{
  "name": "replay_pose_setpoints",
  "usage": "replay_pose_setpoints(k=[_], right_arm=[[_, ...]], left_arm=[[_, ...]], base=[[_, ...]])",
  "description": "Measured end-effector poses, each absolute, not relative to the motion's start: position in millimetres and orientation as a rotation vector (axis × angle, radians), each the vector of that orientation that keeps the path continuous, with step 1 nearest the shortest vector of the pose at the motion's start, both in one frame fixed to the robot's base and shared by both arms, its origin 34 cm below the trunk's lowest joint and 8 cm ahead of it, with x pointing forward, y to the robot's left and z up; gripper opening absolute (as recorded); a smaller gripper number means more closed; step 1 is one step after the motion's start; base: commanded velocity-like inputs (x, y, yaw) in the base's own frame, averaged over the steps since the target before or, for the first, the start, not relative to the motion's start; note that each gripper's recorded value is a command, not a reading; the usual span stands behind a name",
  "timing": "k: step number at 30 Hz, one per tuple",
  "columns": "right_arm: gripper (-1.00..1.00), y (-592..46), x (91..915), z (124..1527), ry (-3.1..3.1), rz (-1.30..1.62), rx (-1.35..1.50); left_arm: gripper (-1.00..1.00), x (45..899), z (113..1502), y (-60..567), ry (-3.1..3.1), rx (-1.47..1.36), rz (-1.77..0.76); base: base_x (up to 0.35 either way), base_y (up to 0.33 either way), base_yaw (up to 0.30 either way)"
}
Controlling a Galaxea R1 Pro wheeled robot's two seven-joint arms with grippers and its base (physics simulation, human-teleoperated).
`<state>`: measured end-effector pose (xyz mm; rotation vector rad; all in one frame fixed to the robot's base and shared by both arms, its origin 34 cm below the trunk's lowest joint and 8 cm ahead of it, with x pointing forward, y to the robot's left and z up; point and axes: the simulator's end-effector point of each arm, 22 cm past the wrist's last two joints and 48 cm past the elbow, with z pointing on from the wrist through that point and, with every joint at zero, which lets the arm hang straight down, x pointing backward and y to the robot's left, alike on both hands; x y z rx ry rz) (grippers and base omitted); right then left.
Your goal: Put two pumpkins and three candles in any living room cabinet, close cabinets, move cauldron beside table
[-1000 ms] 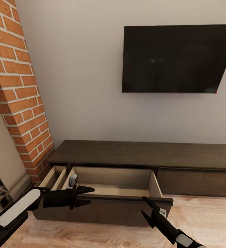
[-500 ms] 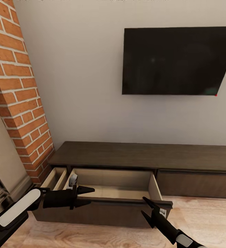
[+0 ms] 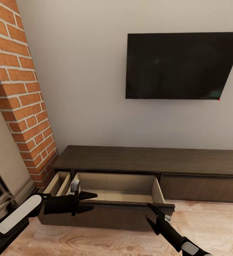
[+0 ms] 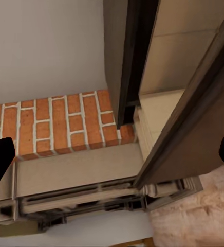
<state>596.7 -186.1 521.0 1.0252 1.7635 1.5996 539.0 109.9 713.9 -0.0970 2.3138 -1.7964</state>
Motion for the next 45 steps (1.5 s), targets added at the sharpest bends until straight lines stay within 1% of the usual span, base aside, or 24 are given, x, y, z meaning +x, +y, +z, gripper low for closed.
replay_pose_setpoints(k=[5, 22, 35, 45], right_arm=[[1.00, -186.2, 596.7, 521.1, 1.763, 1.598, 1.024], [1.00, -187.2, 602.6, 551.4, 1.766, 1.588, 1.025], [1.00, -187.9, 605.0, 570.9, 1.777, 1.582, 1.039], [1.00, -188.6, 605.3, 570.6, 1.777, 1.576, 1.036]], left_arm=[[1.00, 539.0, 714.2, 110.4, 2.314, -0.098, -1.797], [1.00, 545.6, 744.3, 113.6, 2.321, -0.106, -1.793], [1.00, 550.8, 764.6, 114.3, 2.332, -0.120, -1.797], [1.00, 555.7, 751.2, 123.9, 2.352, -0.179, -1.777]], base=[[-0.111, 0.000, 0.000], [-0.005, 0.000, 0.000], [-0.051, 0.000, 0.000], [-0.014, 0.005, 0.000]])
